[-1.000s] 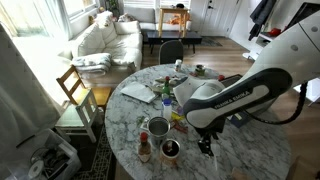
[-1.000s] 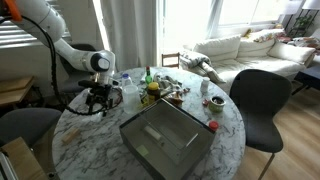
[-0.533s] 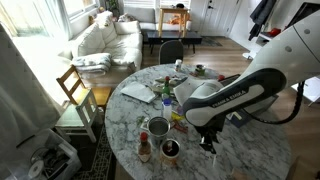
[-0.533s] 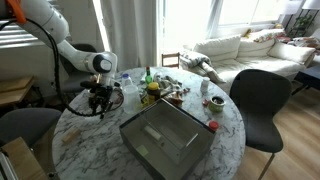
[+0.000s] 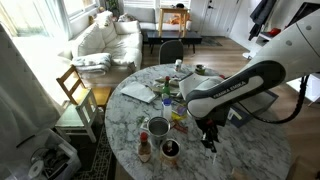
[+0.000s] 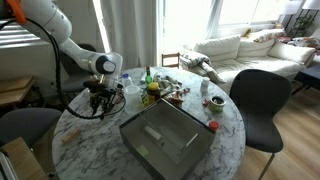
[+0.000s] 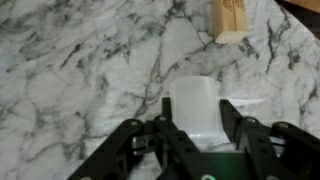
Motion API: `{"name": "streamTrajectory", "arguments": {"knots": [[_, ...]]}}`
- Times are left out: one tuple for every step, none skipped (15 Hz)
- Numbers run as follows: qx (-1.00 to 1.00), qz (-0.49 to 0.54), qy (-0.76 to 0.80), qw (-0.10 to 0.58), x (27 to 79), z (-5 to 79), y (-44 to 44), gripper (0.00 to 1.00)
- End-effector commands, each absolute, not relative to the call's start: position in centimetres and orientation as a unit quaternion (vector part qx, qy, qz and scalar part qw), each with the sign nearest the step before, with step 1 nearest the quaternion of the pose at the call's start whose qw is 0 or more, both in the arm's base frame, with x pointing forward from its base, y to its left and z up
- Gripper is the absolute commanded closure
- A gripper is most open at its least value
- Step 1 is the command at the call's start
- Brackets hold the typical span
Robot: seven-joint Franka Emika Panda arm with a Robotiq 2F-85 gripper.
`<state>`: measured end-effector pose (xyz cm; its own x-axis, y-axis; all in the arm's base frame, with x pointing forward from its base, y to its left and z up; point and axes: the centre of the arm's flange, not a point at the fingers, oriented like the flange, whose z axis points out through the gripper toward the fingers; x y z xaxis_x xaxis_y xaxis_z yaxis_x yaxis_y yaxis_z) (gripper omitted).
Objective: Flip the measuring cup upside down and place a wooden block on top of it
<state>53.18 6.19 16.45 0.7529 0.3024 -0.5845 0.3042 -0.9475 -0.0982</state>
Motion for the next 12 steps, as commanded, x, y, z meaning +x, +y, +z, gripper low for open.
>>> {"name": "streamTrajectory", "arguments": {"knots": [[0.939, -0.28, 0.194, -0.035, 52.2, 17.2, 5.7, 0.74], [0.94, -0.269, 0.204, -0.04, 52.3, 17.4, 5.7, 0.74], [0.942, -0.254, 0.213, -0.044, 52.3, 17.6, 5.8, 0.74], [0.944, -0.241, 0.221, -0.047, 52.3, 17.8, 5.9, 0.74], [0.945, -0.228, 0.23, -0.05, 52.2, 18.0, 6.0, 0.74], [0.946, -0.216, 0.237, -0.05, 52.1, 18.2, 6.1, 0.74], [0.946, -0.204, 0.247, -0.045, 52.1, 18.6, 6.4, 0.74], [0.945, -0.195, 0.258, -0.044, 52.0, 18.9, 6.7, 0.74], [0.946, -0.182, 0.265, -0.043, 51.9, 19.3, 7.0, 0.74], [0.946, -0.17, 0.272, -0.043, 51.9, 19.6, 7.2, 0.74], [0.947, -0.157, 0.277, -0.044, 51.7, 19.8, 7.3, 0.74], [0.948, -0.141, 0.281, -0.045, 51.7, 19.8, 7.4, 0.74]]}}
